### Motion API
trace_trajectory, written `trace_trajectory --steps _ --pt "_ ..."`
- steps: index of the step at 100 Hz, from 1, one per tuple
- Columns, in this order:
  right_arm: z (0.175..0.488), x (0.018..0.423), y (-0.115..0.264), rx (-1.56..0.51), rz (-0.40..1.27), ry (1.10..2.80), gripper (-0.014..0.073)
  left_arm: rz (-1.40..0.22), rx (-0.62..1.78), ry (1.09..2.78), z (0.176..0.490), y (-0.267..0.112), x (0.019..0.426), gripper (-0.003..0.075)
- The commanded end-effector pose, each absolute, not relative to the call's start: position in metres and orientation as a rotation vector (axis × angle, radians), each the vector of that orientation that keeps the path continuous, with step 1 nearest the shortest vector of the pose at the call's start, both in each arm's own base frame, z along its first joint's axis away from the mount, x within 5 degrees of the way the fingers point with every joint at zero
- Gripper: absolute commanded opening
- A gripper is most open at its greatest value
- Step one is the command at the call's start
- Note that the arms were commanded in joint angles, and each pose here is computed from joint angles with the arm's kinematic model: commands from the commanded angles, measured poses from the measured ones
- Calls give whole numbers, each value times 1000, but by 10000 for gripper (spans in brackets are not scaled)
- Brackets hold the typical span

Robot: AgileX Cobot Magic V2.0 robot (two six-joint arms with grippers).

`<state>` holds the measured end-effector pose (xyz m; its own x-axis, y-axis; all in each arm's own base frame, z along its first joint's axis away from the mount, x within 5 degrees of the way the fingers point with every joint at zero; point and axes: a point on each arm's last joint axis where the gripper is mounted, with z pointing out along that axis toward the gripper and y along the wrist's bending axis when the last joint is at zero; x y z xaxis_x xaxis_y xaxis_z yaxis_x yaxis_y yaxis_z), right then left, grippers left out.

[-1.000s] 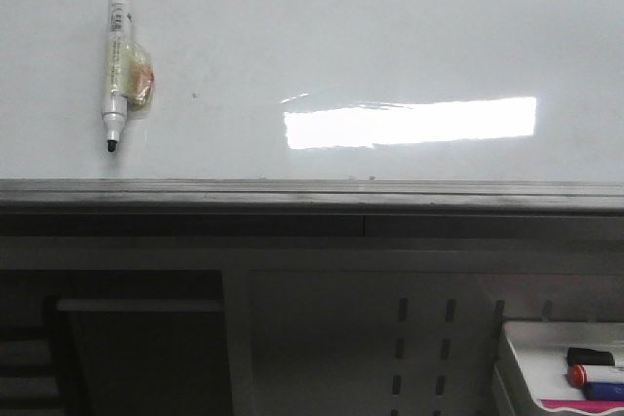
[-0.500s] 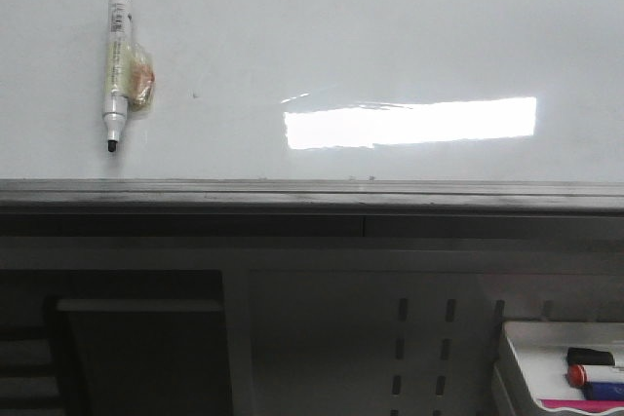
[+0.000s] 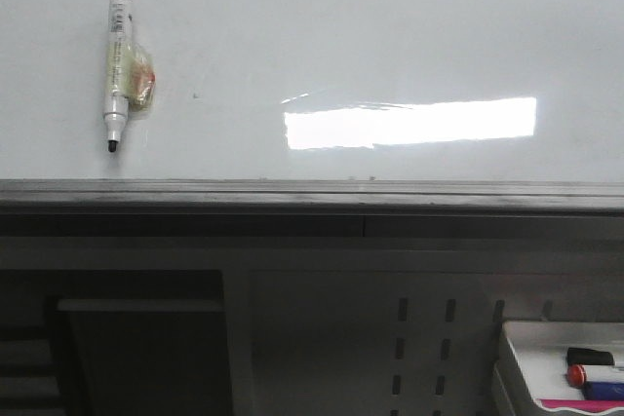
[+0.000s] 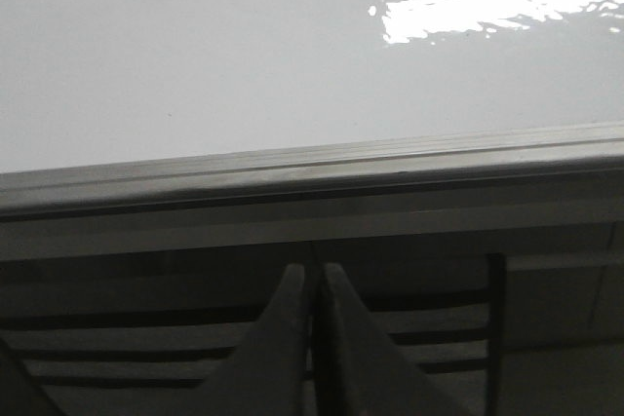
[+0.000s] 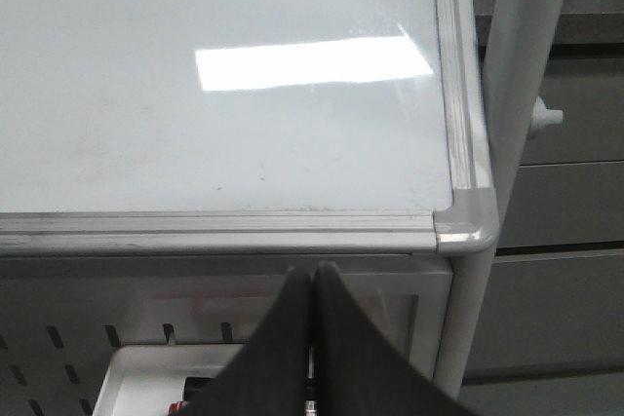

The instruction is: Write number 4 on whiteboard

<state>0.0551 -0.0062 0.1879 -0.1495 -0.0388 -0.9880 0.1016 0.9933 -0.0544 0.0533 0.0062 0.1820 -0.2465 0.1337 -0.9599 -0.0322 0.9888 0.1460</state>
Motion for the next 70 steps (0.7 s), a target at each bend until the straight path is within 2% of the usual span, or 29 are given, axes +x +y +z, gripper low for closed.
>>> trace_trajectory --steps 1,16,51,70 --pt "191 56 -6 53 -125 1628 -64 240 152 1742 179 7 54 -20" --pt "190 56 -6 53 -125 1630 -64 301 197 1729 180 8 54 -20" --pt "190 56 -6 53 -124 1639 -64 268 207 1624 189 5 55 -20" --pt "190 59 -5 127 -35 1673 -64 195 176 1539 197 1 56 -20"
